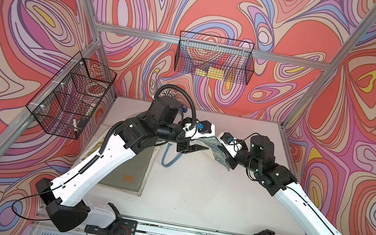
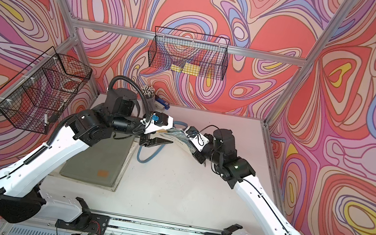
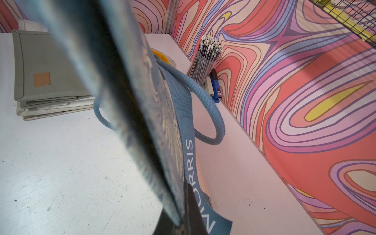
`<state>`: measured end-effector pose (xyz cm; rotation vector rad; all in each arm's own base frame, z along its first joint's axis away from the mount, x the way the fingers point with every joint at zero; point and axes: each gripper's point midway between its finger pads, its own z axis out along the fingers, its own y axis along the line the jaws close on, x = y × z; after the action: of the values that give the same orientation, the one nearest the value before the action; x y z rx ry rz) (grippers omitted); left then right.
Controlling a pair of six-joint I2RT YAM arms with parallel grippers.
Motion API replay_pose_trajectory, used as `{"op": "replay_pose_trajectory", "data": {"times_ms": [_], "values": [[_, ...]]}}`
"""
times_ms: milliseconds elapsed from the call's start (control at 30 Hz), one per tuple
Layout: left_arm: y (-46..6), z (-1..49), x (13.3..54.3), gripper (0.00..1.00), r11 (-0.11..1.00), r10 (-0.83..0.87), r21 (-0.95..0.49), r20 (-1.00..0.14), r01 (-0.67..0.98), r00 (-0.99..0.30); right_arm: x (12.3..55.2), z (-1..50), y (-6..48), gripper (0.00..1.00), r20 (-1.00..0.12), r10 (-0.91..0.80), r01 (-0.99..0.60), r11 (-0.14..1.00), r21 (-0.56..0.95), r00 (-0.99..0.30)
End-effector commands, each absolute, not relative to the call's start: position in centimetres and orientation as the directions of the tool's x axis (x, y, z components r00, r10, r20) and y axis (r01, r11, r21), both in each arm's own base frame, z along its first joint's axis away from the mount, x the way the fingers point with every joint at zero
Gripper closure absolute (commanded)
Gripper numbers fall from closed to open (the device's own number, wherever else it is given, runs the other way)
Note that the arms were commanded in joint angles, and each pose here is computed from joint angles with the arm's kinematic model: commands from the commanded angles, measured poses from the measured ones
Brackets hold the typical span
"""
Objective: Put away the canvas bag
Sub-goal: Press the canvas bag at the center of the board.
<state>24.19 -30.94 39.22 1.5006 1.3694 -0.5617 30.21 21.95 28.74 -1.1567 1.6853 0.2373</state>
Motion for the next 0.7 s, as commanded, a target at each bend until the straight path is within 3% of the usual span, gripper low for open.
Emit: {"op": "replay_pose_trajectory", "data": {"times_ms": [0, 300, 433, 500, 667], "values": [[-31.2, 38.5, 24.1, 0.36, 0.072, 0.509, 0.378, -0.810, 0.923, 0.291, 29.7, 30.0, 22.4, 1.00, -0.828, -0.560, -0.792, 0.496, -0.355, 0.020], [-32.2, 37.7, 26.5, 0.37, 0.120, 0.537, 0.394, -0.798, 0.911, 0.274, 29.1, 30.2, 22.8, 1.00, -0.835, -0.549, -0.813, 0.473, -0.340, 0.030], [-32.6, 37.2, 26.8, 0.43, 0.118, 0.550, 0.382, -0.794, 0.917, 0.260, 28.9, 30.8, 22.9, 1.00, -0.846, -0.531, -0.813, 0.472, -0.340, 0.046], [-32.9, 37.1, 27.0, 0.54, 0.123, 0.543, 0.369, -0.802, 0.921, 0.248, 28.8, 30.9, 23.0, 1.00, -0.848, -0.527, -0.816, 0.468, -0.339, 0.051], [-33.2, 36.8, 28.0, 1.00, 0.158, 0.545, 0.383, -0.802, 0.910, 0.243, 28.5, 30.5, 22.8, 1.00, -0.849, -0.527, -0.816, 0.470, -0.336, 0.045]]}}
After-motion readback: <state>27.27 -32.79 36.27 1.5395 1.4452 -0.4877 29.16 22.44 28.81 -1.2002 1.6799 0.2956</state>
